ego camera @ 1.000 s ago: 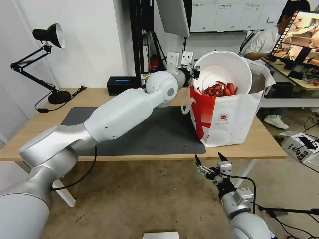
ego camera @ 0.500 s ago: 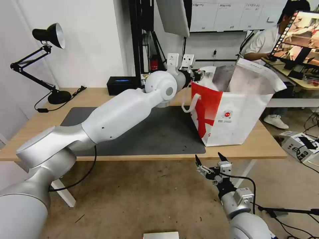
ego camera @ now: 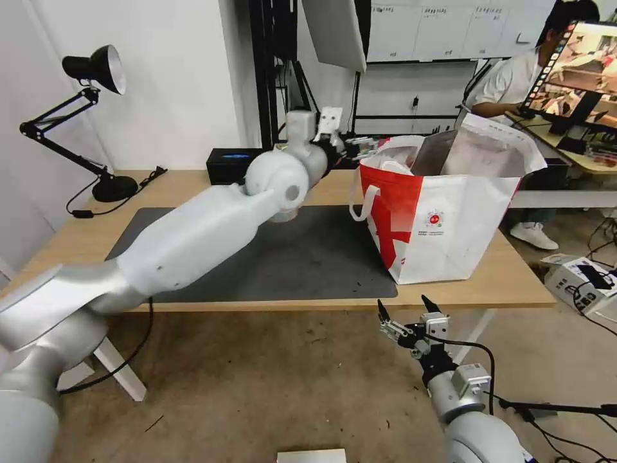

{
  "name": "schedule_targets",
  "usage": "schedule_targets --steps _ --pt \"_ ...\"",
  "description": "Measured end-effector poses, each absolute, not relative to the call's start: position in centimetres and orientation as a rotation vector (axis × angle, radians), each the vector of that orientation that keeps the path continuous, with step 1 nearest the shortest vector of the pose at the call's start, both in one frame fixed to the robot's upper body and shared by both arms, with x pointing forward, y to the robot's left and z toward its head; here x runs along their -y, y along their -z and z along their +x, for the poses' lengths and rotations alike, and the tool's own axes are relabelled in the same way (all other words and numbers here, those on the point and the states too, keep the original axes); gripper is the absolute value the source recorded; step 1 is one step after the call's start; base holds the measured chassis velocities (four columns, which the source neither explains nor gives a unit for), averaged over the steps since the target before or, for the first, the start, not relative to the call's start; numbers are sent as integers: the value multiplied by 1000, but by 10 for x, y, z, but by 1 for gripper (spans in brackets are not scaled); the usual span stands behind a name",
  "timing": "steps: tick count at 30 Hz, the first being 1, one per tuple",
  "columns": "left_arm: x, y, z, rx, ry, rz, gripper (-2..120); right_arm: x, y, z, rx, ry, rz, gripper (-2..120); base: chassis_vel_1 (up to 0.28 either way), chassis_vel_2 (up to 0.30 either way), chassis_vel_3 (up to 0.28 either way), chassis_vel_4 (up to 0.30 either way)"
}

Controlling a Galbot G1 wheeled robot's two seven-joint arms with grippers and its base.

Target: Pick up the trash from the table and place it into the takeout bag.

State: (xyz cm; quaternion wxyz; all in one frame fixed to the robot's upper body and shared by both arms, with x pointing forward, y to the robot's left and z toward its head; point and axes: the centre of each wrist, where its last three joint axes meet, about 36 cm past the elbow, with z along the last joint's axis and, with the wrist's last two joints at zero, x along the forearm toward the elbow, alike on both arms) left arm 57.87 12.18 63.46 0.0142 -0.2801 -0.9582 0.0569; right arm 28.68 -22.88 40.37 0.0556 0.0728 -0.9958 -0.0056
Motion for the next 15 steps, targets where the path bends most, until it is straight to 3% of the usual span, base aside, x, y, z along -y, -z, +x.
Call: schedule_targets --steps 15 --pt "-243 -560 516 3172 -386 -640 100 229 -404 287 3022 17 221 100 0 0 0 0"
